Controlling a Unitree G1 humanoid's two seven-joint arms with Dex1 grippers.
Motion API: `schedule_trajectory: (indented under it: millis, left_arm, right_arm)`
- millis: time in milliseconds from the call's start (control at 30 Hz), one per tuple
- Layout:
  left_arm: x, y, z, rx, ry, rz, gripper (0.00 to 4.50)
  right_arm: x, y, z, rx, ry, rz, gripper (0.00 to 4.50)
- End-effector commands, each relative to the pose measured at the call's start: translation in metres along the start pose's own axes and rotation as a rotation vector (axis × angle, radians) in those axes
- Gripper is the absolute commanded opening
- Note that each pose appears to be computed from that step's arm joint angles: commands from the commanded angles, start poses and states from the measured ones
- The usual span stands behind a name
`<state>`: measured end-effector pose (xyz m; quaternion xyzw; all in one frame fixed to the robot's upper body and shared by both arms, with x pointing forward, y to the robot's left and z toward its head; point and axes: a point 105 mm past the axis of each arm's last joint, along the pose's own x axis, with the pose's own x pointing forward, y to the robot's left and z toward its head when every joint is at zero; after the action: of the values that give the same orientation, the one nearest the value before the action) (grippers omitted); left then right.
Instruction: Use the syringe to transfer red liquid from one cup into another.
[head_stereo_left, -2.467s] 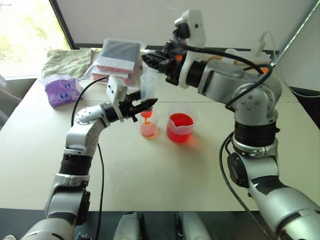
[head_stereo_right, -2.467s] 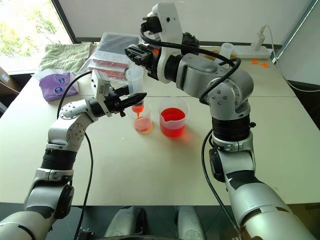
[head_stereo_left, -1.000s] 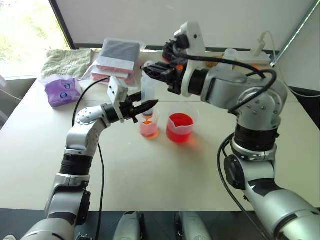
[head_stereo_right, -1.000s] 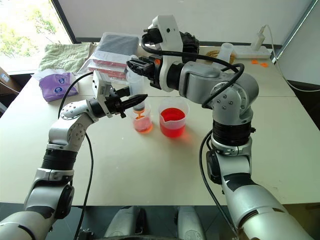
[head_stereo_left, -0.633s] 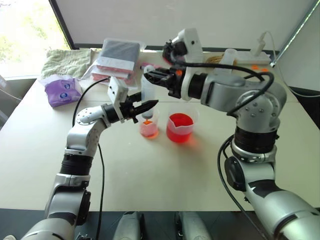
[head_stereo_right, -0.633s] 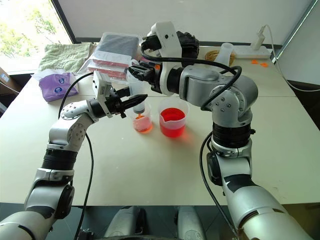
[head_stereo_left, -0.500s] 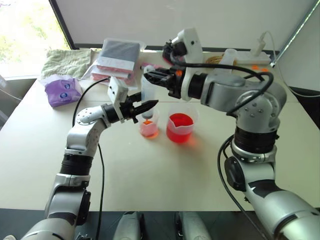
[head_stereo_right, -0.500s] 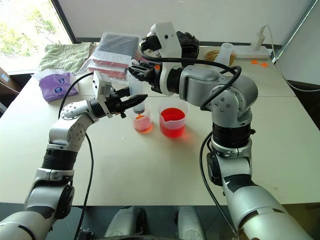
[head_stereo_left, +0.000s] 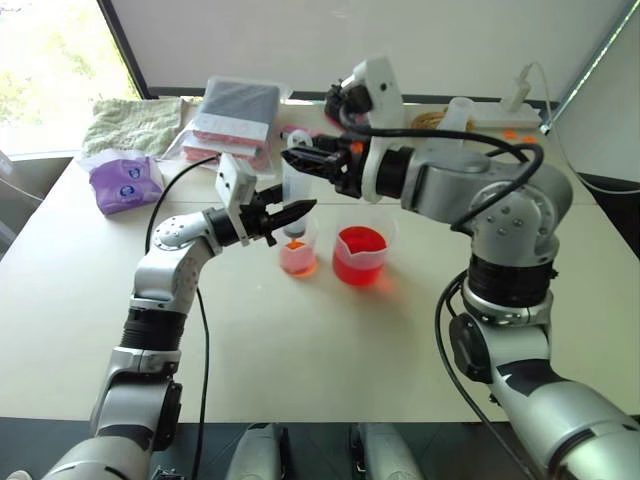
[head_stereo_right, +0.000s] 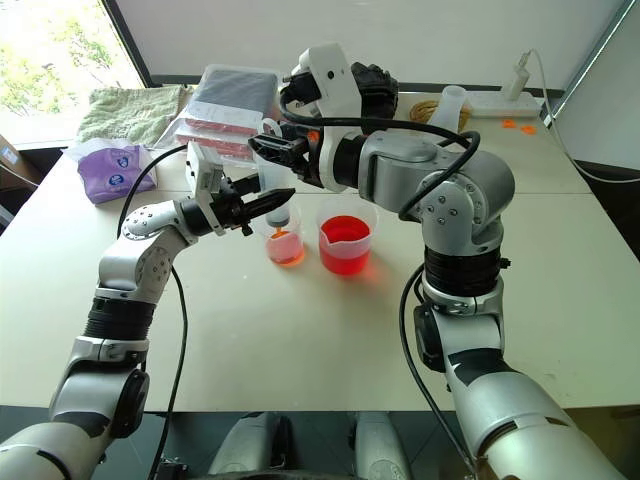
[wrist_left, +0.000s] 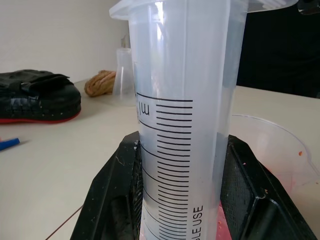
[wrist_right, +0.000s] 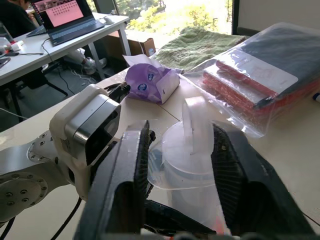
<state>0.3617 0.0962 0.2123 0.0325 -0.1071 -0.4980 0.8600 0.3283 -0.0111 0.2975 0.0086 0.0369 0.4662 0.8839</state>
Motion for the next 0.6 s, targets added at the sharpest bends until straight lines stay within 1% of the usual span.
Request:
schedule_trajectory:
  millis: [33, 67, 100, 367, 533, 600]
  left_arm:
    - [0.005, -0.001, 0.032, 0.072, -0.093, -0.017, 1.53]
    - [0.005, -0.001, 0.032, 0.072, -0.093, -0.017, 1.53]
    - [0.005, -0.001, 0.032, 0.073, -0.094, -0.017, 1.53]
    - [0.005, -0.002, 0.033, 0.069, -0.099, -0.018, 1.53]
    - [0.004, -0.001, 0.04, 0.031, -0.118, -0.006, 1.53]
    - [0.005, 0.001, 0.047, 0.001, -0.136, -0.001, 1.53]
  right_arm:
    - [-0.001, 0.002, 0.001, -0.008, 0.002, 0.016, 3.81]
    - [-0.001, 0.002, 0.002, -0.01, 0.001, 0.018, 4.27]
    - [-0.002, 0.002, 0.002, -0.01, 0.001, 0.018, 4.4]
    - [-0.009, -0.006, 0.01, -0.002, -0.016, -0.002, 4.4]
    - [-0.021, -0.018, 0.019, 0.014, -0.036, -0.023, 4.4]
    - [-0.028, -0.029, 0.022, 0.025, -0.042, -0.053, 4.4]
